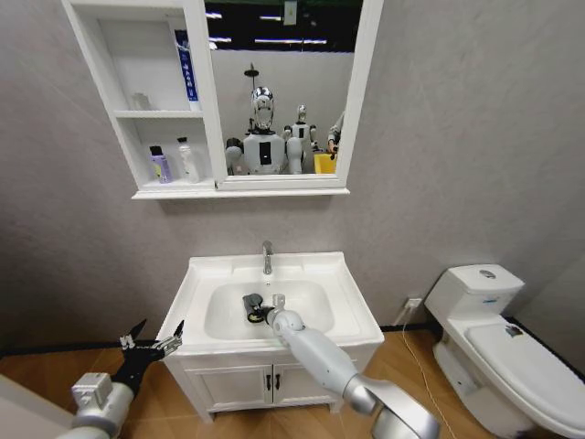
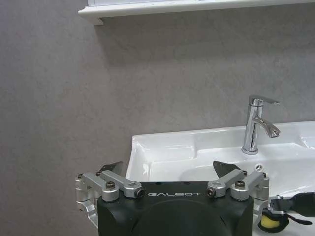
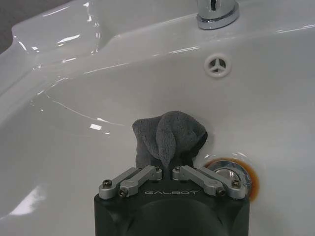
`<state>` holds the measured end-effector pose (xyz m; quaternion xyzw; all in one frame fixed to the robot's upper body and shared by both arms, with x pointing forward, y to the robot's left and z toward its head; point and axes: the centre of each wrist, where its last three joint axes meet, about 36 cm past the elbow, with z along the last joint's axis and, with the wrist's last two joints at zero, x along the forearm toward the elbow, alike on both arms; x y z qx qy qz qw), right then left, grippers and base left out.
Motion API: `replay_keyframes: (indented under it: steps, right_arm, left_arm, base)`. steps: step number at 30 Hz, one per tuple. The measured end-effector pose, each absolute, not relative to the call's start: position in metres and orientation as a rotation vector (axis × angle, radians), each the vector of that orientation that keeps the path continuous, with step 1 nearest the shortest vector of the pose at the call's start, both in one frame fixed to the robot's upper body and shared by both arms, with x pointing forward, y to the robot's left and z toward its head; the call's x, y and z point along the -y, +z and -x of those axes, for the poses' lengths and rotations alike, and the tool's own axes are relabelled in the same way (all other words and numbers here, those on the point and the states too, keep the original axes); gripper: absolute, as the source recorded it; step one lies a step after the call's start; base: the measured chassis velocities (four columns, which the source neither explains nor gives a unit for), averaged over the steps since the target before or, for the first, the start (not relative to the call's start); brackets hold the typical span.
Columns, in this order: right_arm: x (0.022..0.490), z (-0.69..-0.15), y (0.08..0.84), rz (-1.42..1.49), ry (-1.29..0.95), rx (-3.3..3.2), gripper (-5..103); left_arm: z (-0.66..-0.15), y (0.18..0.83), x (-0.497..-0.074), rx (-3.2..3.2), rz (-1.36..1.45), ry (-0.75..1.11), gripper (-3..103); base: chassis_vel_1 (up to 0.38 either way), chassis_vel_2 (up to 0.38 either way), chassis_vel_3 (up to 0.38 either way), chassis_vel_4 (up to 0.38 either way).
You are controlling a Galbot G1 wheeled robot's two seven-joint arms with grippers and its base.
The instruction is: Move facial cleanser and shampoo from washbasin to cabinet, then wipe washbasin with towel.
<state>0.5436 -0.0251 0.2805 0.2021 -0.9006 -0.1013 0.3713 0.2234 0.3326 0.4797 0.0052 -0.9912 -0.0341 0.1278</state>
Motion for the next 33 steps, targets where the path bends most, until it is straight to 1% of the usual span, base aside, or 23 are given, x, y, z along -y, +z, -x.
replay_keyframes:
  steps: [6, 8, 18, 23, 26, 27, 31, 33]
  right_arm:
    - [0.041, -0.54, 0.277, -0.432, -0.19, 2.286, 4]
    - [0.058, -0.538, 0.276, -0.387, -0.154, 2.279, 4]
    - [0.097, -0.545, 0.278, -0.289, -0.12, 2.277, 4]
    - [0.091, -0.549, 0.274, -0.309, -0.131, 2.272, 4]
    - [0.069, -0.551, 0.269, -0.367, -0.154, 2.267, 4]
    - [0.069, -0.551, 0.269, -0.367, -0.154, 2.267, 4]
    - [0.035, -0.548, 0.269, -0.442, -0.182, 2.255, 4]
    - [0.03, -0.547, 0.269, -0.455, -0.186, 2.253, 4]
  left_arm:
    - [-0.223, 0.48, -0.333, 2.883, -0.015, -0.099, 100]
    - [-0.223, 0.48, -0.333, 2.883, -0.015, -0.099, 100]
    - [-0.223, 0.48, -0.333, 2.883, -0.015, -0.099, 100]
    - [-0.223, 0.48, -0.333, 2.883, -0.015, -0.099, 100]
    - [-0.223, 0.48, -0.333, 2.883, -0.015, -0.099, 100]
    - [-0.223, 0.48, -0.333, 2.883, -0.015, -0.099, 100]
    - [-0.223, 0.48, -0.333, 2.883, -0.015, -0.099, 100]
    - [-0.223, 0.48, -0.333, 2.883, -0.015, -0.099, 100]
  base:
    - [0.0, 0.0, 0.0, 0.0]
    - [0.0, 0.0, 0.0, 0.0]
    - [0.0, 0.0, 0.0, 0.0]
    - [0.0, 0.0, 0.0, 0.0]
    - [0.0, 0.0, 0.0, 0.0]
    - [0.0, 0.0, 0.0, 0.0]
    - [0.0, 0.0, 0.0, 0.0]
    - [0.0, 0.0, 0.0, 0.0]
